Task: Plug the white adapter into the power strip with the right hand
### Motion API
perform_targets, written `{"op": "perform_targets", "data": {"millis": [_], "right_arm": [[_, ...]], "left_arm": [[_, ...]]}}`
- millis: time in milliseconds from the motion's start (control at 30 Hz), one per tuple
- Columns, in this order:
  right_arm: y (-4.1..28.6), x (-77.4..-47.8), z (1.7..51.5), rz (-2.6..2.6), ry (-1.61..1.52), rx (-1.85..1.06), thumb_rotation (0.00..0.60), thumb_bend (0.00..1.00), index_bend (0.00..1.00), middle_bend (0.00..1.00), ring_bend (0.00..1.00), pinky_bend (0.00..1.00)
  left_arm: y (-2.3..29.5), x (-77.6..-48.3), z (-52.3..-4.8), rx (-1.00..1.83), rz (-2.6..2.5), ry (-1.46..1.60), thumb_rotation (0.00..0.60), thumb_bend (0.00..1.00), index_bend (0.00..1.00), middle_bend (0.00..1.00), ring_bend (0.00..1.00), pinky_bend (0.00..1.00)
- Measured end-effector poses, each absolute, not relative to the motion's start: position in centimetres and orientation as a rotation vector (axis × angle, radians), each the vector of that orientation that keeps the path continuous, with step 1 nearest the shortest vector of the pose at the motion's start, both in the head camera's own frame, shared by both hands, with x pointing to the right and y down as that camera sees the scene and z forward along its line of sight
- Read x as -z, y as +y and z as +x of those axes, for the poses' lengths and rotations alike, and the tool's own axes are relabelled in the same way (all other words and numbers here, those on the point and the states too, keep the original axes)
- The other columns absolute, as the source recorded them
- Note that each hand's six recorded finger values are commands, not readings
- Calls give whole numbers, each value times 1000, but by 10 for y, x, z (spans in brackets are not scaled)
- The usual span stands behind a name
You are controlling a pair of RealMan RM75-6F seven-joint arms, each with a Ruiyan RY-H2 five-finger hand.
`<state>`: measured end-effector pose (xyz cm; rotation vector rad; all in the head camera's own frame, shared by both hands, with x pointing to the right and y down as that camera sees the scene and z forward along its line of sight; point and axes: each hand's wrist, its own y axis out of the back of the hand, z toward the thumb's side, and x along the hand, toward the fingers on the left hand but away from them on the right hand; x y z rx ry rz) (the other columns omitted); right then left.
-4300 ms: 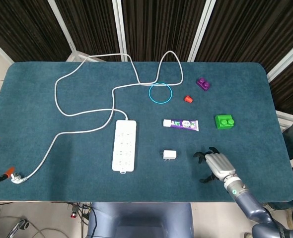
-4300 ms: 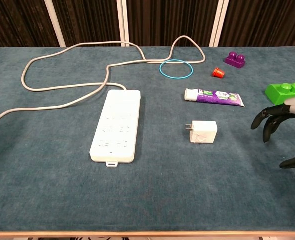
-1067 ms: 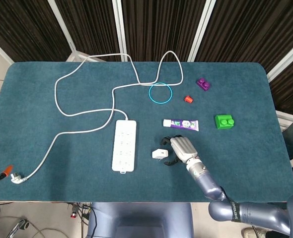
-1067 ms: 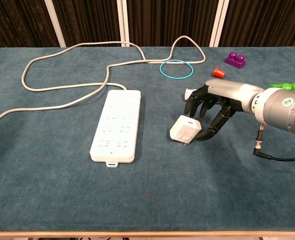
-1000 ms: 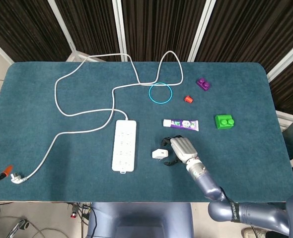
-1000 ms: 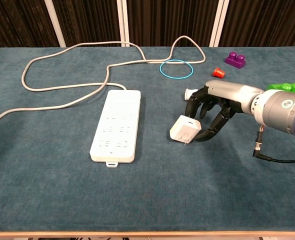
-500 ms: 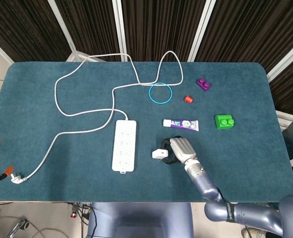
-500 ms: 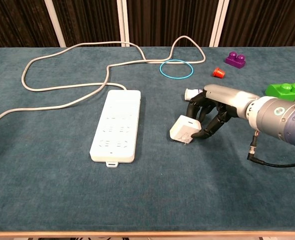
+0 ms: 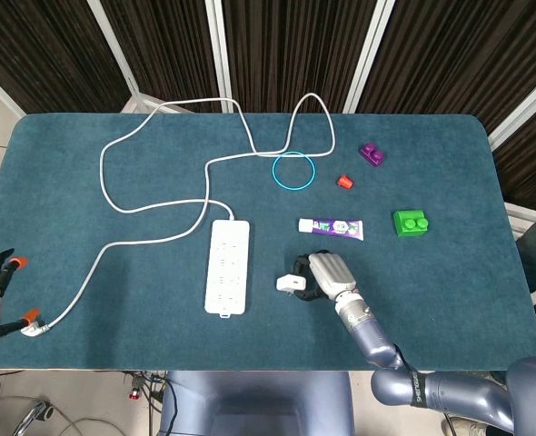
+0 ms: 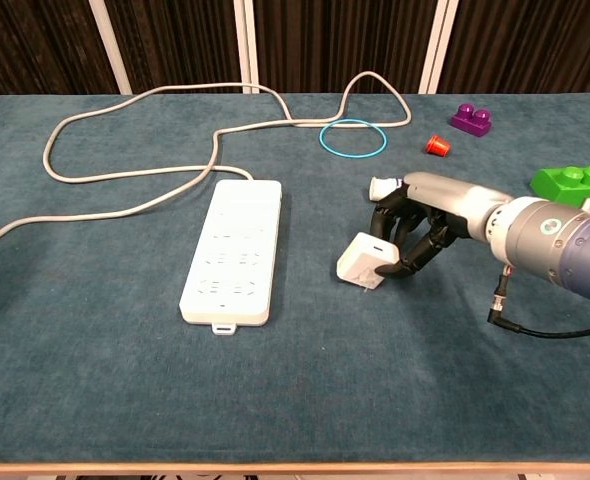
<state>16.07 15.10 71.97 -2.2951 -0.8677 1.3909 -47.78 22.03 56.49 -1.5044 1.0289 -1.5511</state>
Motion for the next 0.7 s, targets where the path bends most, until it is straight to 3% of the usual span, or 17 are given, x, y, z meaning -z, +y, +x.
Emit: {"op": "perform_targets", "data": {"millis": [267, 700], "right_arm": [[149, -717, 156, -2317, -907, -1367, 600, 481, 718, 549, 457, 240], [128, -702, 147, -2269, -845, -1307, 600, 499, 787, 600, 501, 242]], "left_arm": [[220, -566, -476, 1538, -1508, 1058, 600, 139, 230, 94, 14, 126], [220, -565, -479, 1551, -1484, 1044, 600, 143, 230, 97, 14, 126]]}}
